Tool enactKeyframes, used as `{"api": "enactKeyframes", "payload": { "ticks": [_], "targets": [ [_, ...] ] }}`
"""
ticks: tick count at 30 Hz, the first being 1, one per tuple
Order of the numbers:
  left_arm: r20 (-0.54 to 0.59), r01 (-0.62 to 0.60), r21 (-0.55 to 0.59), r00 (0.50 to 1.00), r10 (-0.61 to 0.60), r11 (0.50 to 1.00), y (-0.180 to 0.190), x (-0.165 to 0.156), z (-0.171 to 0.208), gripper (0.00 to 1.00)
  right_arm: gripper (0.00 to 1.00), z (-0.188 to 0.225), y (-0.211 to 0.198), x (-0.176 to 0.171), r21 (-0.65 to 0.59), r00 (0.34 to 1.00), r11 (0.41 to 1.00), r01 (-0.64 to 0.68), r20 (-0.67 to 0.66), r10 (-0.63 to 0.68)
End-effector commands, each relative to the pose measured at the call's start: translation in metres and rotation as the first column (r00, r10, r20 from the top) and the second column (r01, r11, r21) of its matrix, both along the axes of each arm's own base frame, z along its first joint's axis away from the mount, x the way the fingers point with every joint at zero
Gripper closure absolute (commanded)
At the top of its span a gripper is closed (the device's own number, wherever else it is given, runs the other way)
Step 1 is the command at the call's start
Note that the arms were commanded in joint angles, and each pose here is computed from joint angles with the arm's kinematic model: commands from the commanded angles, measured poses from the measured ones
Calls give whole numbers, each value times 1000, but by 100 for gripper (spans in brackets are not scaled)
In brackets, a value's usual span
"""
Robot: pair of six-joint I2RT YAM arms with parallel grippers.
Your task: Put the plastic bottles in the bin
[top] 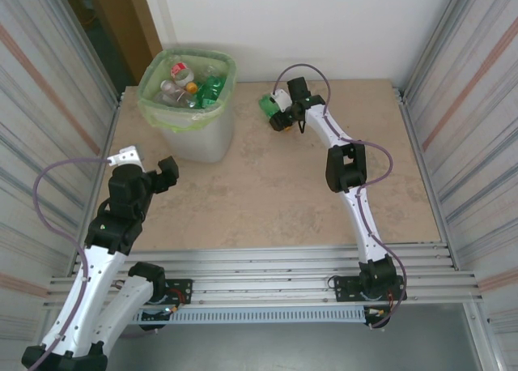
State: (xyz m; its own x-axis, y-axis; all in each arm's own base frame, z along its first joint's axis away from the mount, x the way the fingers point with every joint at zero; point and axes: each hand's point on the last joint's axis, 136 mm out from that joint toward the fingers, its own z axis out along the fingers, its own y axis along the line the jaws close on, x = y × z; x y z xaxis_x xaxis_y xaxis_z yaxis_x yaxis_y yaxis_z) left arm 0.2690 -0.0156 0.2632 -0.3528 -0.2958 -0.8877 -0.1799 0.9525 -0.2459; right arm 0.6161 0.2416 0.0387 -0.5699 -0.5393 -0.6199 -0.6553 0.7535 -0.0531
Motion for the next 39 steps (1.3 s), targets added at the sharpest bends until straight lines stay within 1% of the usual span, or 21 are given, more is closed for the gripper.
{"api": "enactKeyframes", "payload": {
  "ticks": [1, 10, 13, 21, 26, 28, 32, 39],
  "targets": [
    [11, -31, 0, 999, 31, 1000, 7, -3, 2, 1, 56, -3, -1, -22, -44, 997, 999, -10, -75, 7],
    [19, -36, 4, 999, 36, 999, 9, -3, 5, 1, 67, 12, 8, -36, -52, 996, 998, -24, -89, 19],
    [23, -34, 3, 999, 34, 999, 8, -3, 6, 1, 73, 21, 7, -42, -27, 995, 1000, -1, -97, -1],
    [50, -19, -24, 999, 20, 1000, 4, -2, 12, 1, 78, 57, 10, -62, 59, 997, 997, 43, -61, -39],
    [90, 22, -59, 996, -17, 998, -4, 3, 21, 1, 81, 77, 8, -81, 103, 997, 992, 71, -16, -70],
    [96, 32, -71, 995, -25, 997, -7, 6, 24, 1, 82, 78, 6, -92, 109, 997, 991, 82, -16, -81],
    [104, 75, -103, 993, -65, 992, -17, 11, 30, 1, 84, 94, 2, -106, 131, 994, 985, 108, 16, -111],
    [141, 209, -156, 972, -188, 965, -43, 17, 48, 1, 85, 122, -1, -133, 198, 986, 969, 149, 47, -161]
  ]
}}
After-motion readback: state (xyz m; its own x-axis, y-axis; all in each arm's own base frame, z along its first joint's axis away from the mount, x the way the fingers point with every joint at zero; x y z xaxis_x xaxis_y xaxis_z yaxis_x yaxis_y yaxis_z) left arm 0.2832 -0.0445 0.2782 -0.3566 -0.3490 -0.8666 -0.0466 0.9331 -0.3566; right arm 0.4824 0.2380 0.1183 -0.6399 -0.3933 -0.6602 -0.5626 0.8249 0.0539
